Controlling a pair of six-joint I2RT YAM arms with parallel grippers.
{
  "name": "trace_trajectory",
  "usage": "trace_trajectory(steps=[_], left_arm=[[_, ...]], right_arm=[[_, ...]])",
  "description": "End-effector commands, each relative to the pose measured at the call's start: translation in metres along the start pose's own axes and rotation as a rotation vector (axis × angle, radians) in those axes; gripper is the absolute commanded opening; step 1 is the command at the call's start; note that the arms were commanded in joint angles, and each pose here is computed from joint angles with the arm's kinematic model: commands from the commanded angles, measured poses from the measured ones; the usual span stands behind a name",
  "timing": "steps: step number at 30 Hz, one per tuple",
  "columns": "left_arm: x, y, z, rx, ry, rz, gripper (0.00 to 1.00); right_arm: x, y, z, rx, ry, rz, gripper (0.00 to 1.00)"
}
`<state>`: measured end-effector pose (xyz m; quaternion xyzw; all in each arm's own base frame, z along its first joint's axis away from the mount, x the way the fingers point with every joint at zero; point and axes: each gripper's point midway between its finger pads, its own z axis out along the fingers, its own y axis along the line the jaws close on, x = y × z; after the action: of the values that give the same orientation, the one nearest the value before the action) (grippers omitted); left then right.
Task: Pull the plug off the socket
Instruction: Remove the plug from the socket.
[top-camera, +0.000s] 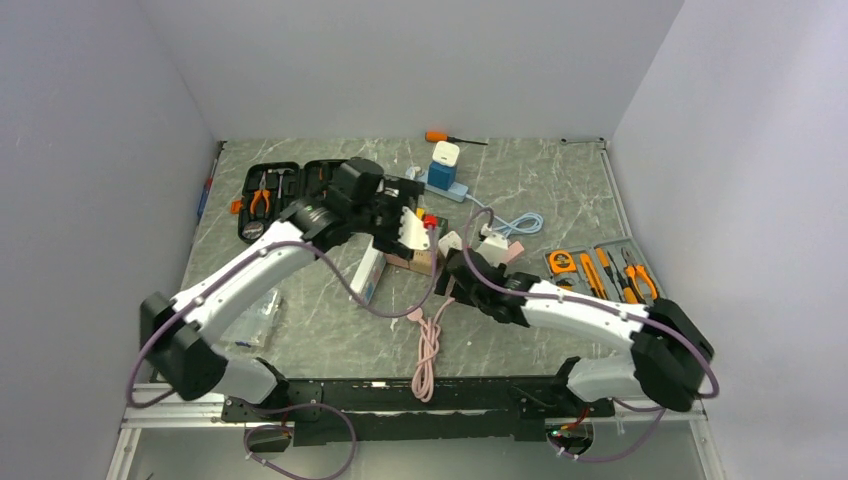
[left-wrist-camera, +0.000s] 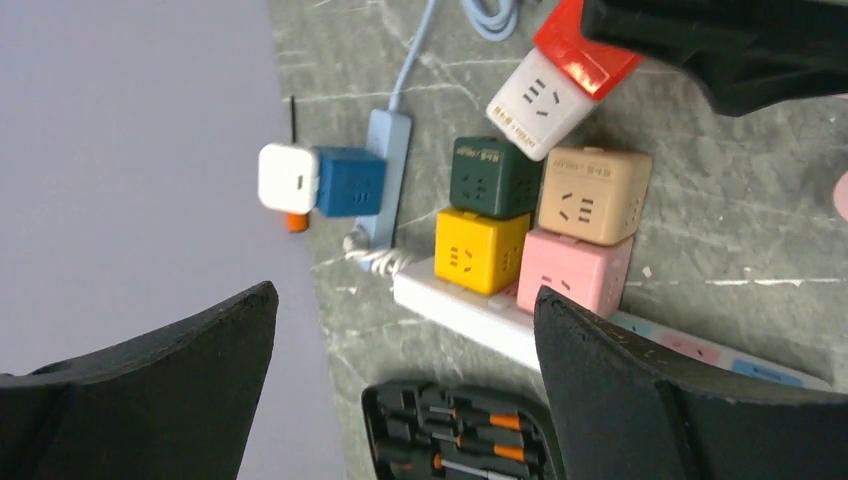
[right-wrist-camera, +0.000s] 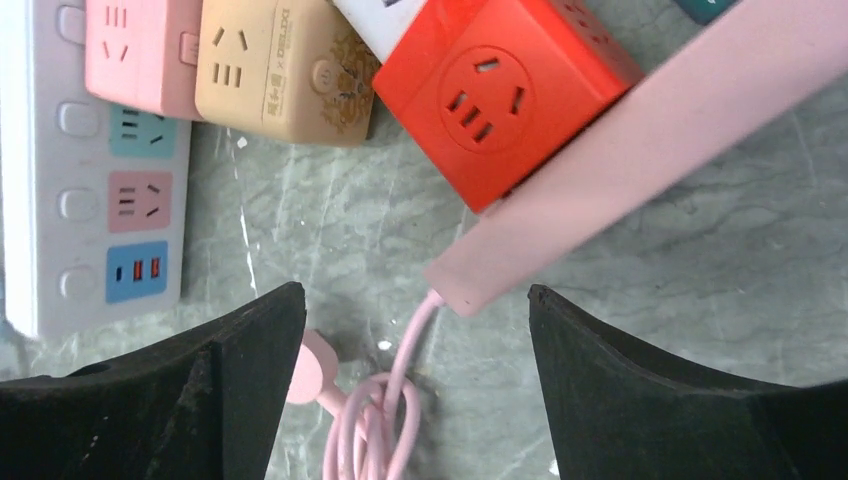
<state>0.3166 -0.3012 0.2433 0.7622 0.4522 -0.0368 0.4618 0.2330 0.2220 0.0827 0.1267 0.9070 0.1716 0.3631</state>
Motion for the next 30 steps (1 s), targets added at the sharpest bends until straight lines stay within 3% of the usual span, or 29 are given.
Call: trace_trajectory(steps=[1, 17, 28, 30], left_arm=[[0.001, -0.019, -0.037, -0.001, -0.001, -0.080, 0.99], [-0.002, -0.045, -0.089, -0.047, 0.005, -0.087, 0.99], [-0.004, -0.049, -0.087, -0.030, -0.011, -0.098, 0.99], [-0.005, -0.048, -0.086, -0.027, -0.013, -0.102, 0.99]], right_arm=[[-0.008, -0.003, 0.013, 0.160, -0.053, 0.015, 0.84], [0.006, -0.027, 0.042, 0.489, -0.141, -0.064, 0.76], [0.006, -0.071, 0.014, 0.442, -0.204, -0.001, 0.41], [0.006, -0.077, 0.010, 0.453, -0.209, -0.005, 0.39]])
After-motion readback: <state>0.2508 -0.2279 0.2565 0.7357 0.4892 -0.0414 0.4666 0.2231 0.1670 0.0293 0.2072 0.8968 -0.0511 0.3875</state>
